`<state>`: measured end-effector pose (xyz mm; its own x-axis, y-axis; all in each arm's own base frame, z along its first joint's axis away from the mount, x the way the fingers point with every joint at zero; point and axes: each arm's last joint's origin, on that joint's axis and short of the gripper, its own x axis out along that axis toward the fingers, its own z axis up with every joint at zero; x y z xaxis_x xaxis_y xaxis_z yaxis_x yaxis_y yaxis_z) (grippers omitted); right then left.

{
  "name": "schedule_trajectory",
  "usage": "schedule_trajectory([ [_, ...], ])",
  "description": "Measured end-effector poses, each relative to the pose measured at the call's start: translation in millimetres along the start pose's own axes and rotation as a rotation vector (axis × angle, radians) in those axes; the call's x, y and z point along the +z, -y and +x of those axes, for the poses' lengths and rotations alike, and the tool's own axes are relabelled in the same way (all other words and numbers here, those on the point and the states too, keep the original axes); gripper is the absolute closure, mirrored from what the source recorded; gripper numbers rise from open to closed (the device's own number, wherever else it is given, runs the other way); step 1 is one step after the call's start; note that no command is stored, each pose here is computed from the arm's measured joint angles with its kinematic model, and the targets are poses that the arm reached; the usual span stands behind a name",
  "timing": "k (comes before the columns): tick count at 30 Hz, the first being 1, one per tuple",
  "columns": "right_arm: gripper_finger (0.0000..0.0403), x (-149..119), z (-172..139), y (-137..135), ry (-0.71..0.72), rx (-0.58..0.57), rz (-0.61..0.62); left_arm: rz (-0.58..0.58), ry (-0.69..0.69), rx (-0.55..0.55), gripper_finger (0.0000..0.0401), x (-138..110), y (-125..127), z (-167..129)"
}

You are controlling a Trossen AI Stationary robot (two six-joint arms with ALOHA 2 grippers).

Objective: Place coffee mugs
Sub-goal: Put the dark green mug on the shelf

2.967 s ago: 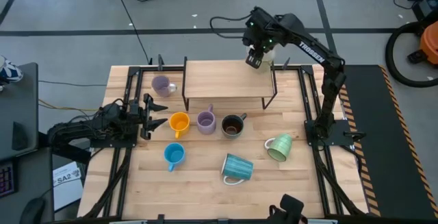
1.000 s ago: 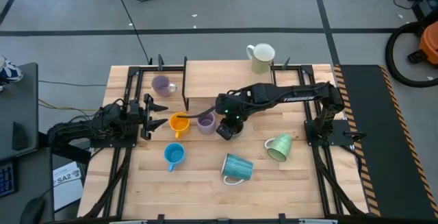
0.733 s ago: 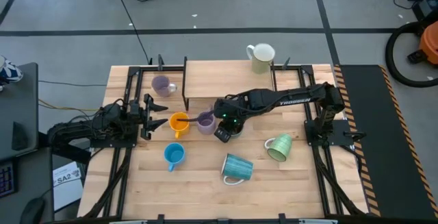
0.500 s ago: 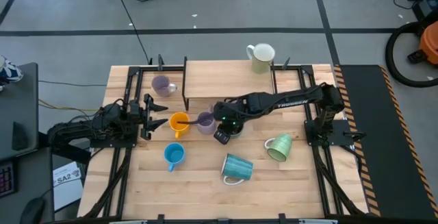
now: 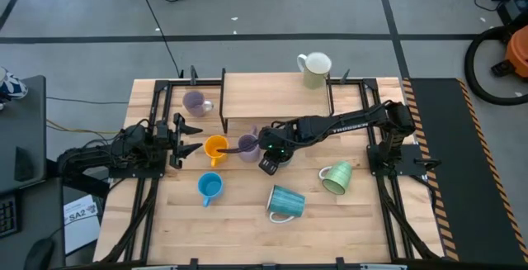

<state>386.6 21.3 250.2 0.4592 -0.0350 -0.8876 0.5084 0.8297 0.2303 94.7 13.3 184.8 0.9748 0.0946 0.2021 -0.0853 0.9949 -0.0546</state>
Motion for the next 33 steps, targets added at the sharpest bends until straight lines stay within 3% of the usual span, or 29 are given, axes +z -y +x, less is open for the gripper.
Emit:
schedule_trajectory([
  [14, 0.025, -16, 22, 10, -0.031, -0.009, 0.006, 0.0, 0.0, 0.0, 0.0163, 0, 0, 0],
  [19, 0.0281, -16, 22, 9, -0.052, 0.012, 0.006, 0.0, 0.0, 0.0, 0.0163, 0, 0, 0],
  [25, 0.0348, -19, 20, 9, -0.101, 0.045, 0.0, 0.0, 0.0, 0.0, 0.0163, 0, 0, 0],
  [33, 0.0353, -26, 15, 8, -0.177, 0.061, -0.086, 0.0, 0.0, 0.0, 0.0163, 0, 0, 0],
])
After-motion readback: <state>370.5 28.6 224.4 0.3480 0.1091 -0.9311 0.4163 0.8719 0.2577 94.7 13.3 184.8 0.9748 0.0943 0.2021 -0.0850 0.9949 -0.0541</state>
